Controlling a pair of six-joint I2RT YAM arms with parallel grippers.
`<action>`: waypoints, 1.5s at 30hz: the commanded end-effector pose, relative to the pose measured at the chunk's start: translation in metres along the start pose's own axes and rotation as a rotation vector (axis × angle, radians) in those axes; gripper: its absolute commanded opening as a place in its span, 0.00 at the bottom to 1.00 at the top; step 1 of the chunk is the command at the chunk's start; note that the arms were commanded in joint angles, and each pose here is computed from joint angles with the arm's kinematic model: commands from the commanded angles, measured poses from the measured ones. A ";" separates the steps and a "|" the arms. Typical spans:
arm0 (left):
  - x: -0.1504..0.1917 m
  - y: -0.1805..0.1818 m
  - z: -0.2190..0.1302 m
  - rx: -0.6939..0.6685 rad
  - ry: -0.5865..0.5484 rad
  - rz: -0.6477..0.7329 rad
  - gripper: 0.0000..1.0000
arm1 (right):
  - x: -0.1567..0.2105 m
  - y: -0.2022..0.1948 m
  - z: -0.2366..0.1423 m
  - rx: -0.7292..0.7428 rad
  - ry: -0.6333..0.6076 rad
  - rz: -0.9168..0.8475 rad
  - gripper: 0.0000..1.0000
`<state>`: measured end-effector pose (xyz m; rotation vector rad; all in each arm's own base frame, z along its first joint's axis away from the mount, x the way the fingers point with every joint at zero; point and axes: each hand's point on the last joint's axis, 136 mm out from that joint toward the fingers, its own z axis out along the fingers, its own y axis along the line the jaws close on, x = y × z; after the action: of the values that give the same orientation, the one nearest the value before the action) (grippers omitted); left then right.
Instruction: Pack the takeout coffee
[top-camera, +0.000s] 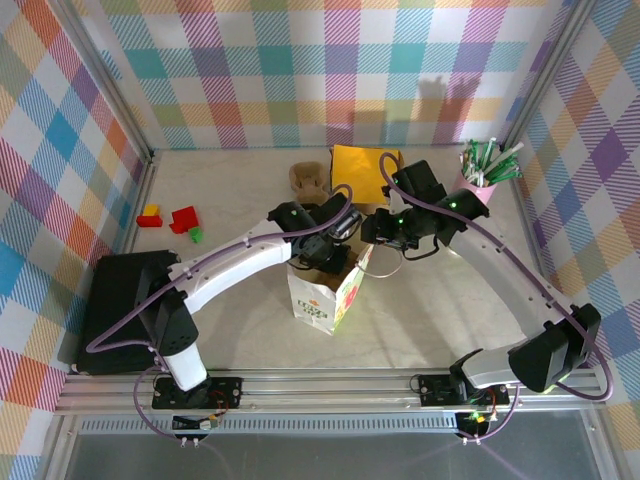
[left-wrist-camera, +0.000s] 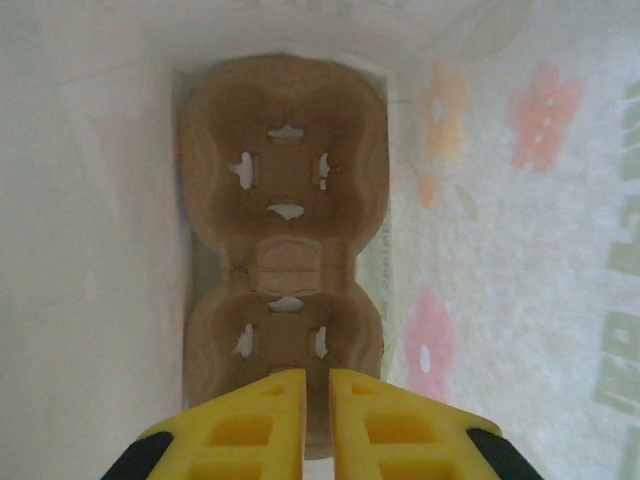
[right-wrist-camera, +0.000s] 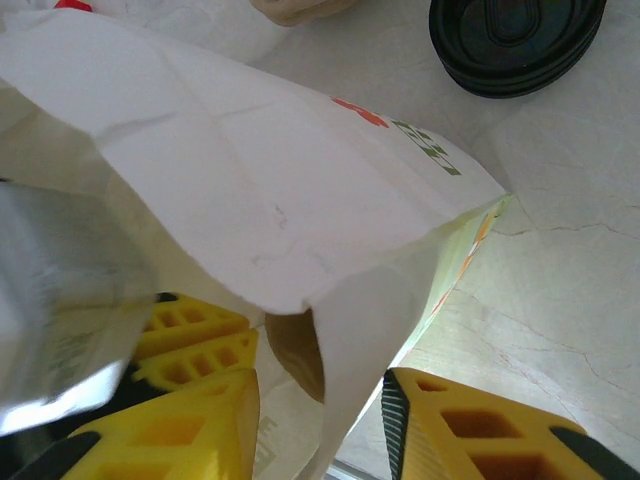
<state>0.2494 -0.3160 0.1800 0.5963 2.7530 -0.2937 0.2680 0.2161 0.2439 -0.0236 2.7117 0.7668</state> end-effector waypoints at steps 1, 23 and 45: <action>0.009 0.002 0.008 -0.004 0.033 0.015 0.13 | 0.001 -0.001 -0.010 -0.005 -0.025 -0.009 0.38; 0.035 0.013 0.050 0.007 0.173 0.054 0.08 | 0.006 -0.007 -0.010 0.006 -0.019 -0.030 0.28; 0.019 0.003 0.024 0.056 0.094 0.070 0.06 | 0.004 0.003 -0.017 -0.037 -0.036 -0.050 0.23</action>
<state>0.2367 -0.3077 0.1116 0.7544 2.8955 -0.2465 0.2606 0.2107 0.2496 -0.0641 2.6834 0.7686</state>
